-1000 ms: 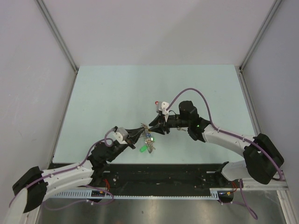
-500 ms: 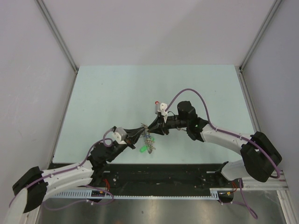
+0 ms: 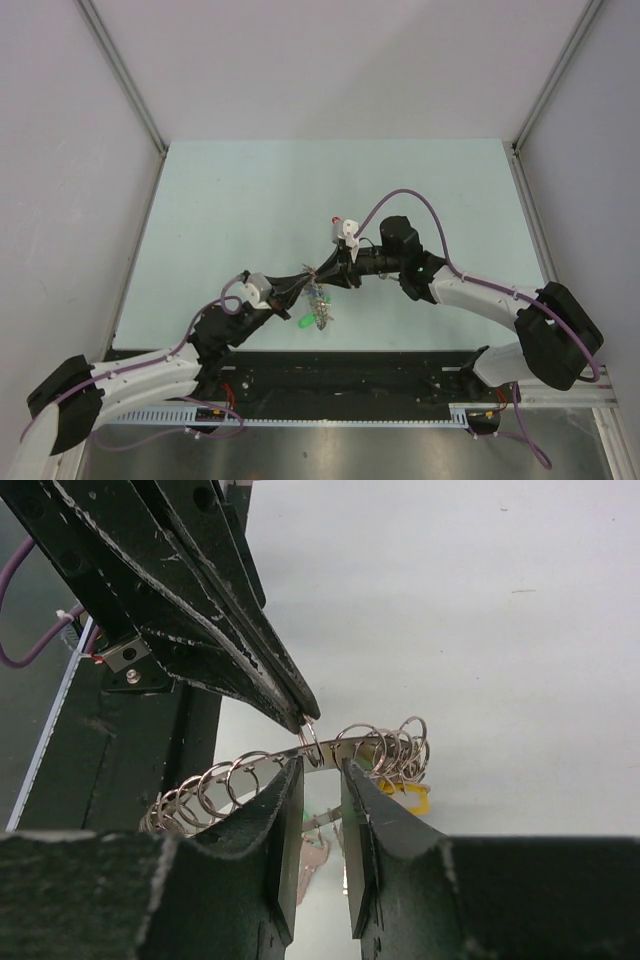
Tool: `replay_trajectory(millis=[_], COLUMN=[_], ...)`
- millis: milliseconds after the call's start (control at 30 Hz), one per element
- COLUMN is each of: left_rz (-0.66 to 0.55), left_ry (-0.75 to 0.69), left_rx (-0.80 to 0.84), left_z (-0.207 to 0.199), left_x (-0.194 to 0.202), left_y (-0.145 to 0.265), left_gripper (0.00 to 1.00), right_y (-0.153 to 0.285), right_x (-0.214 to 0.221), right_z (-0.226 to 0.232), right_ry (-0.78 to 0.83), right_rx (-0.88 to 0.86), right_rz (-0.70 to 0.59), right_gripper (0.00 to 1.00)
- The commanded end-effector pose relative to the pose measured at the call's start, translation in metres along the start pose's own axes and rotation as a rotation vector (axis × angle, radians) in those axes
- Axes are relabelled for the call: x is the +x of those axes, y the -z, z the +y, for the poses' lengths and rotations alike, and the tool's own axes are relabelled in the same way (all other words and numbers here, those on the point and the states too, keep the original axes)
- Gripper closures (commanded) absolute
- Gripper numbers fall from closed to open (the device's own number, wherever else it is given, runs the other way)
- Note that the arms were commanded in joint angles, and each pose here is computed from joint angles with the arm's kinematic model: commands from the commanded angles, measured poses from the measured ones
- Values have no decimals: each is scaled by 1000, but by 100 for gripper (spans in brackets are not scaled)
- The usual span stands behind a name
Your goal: Put the keys on the keyring
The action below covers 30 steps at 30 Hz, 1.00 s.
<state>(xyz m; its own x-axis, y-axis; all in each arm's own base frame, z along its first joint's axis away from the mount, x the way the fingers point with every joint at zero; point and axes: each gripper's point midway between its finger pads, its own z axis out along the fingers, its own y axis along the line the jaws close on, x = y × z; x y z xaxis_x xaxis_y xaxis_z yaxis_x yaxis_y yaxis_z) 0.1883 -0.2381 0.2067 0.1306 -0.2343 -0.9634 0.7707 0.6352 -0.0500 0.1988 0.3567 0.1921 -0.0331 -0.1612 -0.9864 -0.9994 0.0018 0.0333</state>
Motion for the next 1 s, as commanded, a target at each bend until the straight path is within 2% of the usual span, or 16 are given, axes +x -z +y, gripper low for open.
replay_trajectory(millis=[0, 167, 333, 467, 533, 667, 700, 767, 833, 967], left_rz=[-112, -111, -117, -102, -85, -57, -54, -41, -43, 4], left_ry=[36, 38, 38, 22, 13, -14, -22, -31, -69, -105], left_rx=[16, 18, 18, 15, 17, 27, 32, 31, 40, 106], left_z=[-4, -4, -4, -3, -4, -5, -5, -5, -5, -15], left_x=[-29, -28, -30, -29, -28, -27, -28, -30, -33, -27], left_y=[-4, -4, -4, -5, -6, -7, -7, -7, -7, -11], left_gripper=[100, 100, 100, 96, 93, 76, 73, 68, 65, 60], right_y=[-2, -1, 1, 9, 16, 29, 35, 39, 50, 58], right_x=[-35, -35, -29, -28, -27, -24, -11, -17, -6, -14], right_z=[-2, -1, 0, -5, -9, -17, -14, -20, -20, -17], right_ry=[74, 71, 58, 56, 53, 56, 13, 50, 31, 63], right_rx=[-4, -8, -6, 34, 56, 114, 120, 170, 215, 251], right_rz=[-80, -76, -52, -19, 27, 161, 235, 300, 399, 485], right_gripper=[75, 82, 99, 100, 100, 100, 100, 100, 100, 100])
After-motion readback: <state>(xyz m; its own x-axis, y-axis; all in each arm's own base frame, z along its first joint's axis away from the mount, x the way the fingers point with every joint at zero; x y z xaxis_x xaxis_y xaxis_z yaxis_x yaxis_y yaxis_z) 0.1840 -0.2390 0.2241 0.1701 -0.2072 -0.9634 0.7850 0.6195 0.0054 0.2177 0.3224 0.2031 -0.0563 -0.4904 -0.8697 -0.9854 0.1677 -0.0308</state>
